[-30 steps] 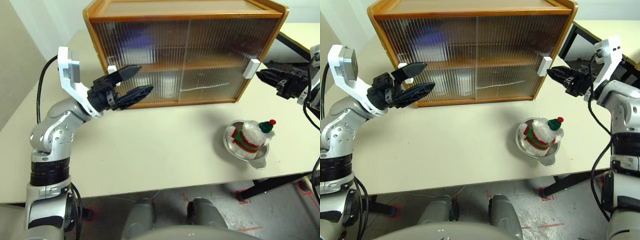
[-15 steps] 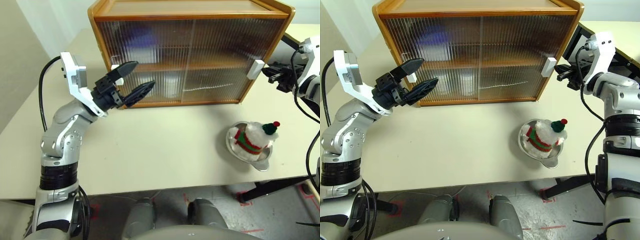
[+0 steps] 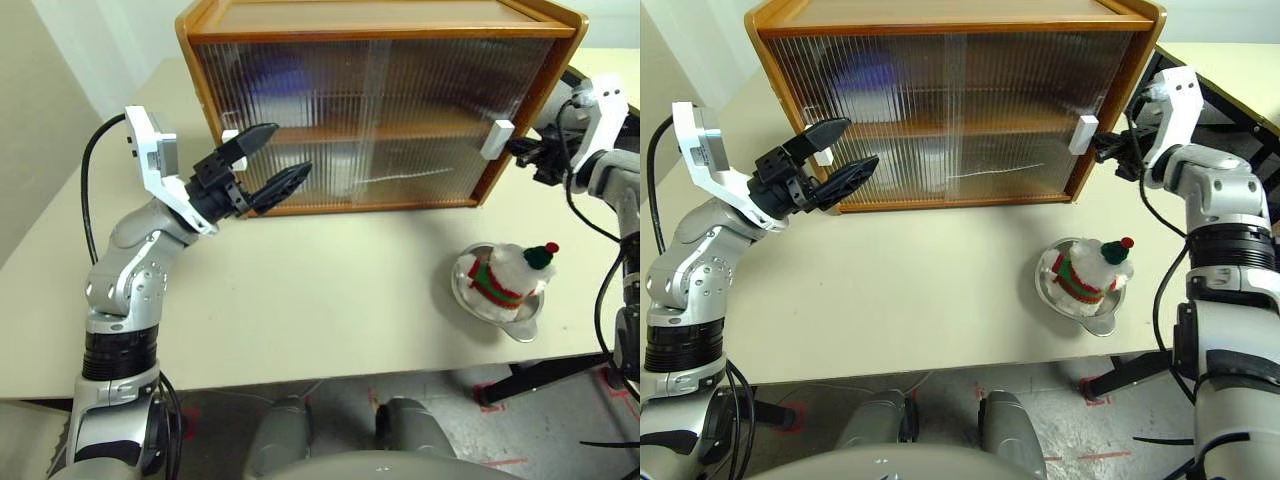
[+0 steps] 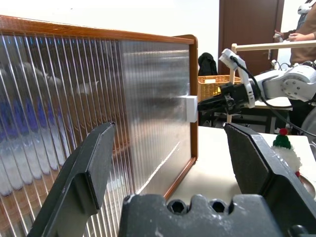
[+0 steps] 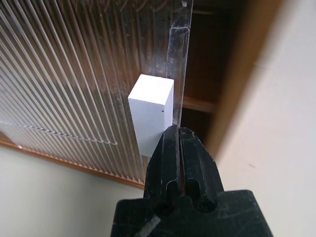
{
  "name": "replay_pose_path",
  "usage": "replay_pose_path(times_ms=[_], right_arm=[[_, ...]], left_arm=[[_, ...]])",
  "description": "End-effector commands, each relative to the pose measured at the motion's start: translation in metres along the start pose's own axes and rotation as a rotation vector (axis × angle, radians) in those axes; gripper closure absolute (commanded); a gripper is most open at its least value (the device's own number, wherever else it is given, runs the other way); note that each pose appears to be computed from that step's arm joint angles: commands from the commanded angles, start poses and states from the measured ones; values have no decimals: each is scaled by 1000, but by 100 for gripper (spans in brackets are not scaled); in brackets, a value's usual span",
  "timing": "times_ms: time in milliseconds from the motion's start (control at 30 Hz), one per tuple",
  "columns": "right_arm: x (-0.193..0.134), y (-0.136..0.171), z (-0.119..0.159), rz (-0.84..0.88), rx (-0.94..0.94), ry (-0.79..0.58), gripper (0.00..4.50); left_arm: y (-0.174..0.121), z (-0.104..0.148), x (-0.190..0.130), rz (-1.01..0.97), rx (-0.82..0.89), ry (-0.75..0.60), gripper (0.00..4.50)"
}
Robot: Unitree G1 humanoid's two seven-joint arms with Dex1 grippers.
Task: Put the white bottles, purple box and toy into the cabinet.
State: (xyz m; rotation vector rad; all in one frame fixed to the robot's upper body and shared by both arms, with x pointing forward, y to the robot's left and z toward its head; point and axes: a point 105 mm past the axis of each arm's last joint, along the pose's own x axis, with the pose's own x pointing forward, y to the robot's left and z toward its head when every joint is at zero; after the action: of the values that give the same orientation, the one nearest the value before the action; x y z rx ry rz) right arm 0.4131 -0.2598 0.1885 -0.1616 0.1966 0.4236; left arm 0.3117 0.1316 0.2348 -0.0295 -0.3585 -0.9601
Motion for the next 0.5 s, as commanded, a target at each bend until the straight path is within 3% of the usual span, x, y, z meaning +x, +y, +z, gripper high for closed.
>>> replay_pose_path(times_ms=[33, 500], right_arm=[[10, 18, 6, 61, -1, -5, 447], [38, 76, 27, 227, -5, -48, 447]], left_arm=[[-1, 0, 3, -2, 6, 4, 0], [-1, 1, 1, 19, 0, -2, 0]])
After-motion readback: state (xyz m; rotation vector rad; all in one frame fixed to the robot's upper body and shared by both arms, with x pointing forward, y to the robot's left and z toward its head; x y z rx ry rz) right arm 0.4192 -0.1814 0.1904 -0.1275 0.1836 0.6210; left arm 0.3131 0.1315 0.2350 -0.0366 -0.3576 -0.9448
